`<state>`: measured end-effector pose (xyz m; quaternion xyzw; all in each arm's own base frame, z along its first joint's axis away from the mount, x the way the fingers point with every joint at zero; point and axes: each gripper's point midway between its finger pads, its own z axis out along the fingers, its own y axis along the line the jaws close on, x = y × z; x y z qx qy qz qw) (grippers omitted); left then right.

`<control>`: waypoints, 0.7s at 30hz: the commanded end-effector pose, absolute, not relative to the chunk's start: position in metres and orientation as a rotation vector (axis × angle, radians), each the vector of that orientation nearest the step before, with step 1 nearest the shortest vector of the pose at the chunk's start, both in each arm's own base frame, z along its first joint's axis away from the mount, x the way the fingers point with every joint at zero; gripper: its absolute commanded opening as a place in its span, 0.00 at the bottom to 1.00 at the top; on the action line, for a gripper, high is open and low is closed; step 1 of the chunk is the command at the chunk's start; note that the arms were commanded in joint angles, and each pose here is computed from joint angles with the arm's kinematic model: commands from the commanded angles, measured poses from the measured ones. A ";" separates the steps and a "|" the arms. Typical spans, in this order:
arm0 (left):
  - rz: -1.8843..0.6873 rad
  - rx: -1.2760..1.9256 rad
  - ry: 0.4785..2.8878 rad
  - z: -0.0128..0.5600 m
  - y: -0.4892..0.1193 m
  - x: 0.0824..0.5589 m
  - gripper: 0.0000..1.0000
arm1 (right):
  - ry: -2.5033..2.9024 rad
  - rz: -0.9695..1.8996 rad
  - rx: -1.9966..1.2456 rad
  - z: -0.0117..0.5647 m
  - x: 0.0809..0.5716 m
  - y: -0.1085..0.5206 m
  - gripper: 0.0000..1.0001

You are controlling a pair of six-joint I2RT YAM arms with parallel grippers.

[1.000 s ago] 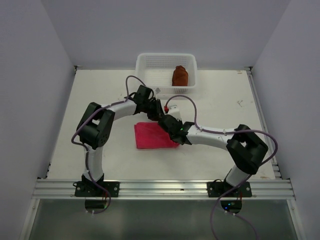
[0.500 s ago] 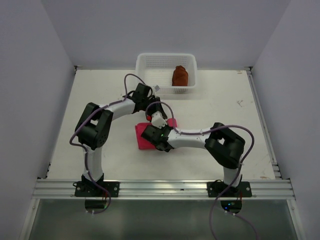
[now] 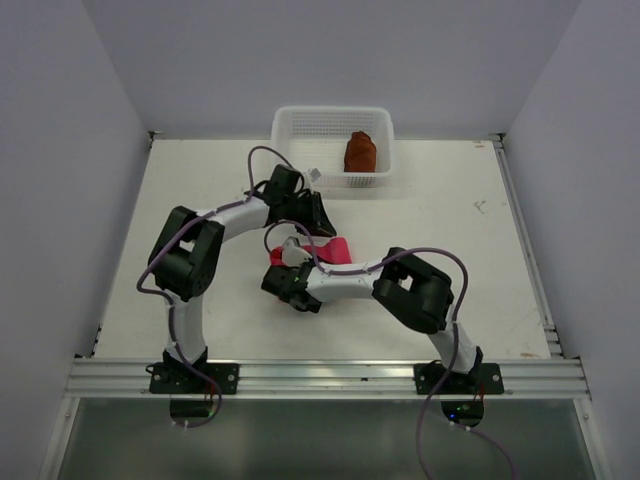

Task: Roll the towels
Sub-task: Roll the towel

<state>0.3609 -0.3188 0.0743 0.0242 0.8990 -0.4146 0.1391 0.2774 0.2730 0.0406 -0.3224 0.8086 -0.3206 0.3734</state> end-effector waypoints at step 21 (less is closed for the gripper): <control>-1.368 0.284 2.532 0.084 -0.346 0.320 0.19 | 2.128 -0.842 -0.882 0.011 0.272 0.276 0.00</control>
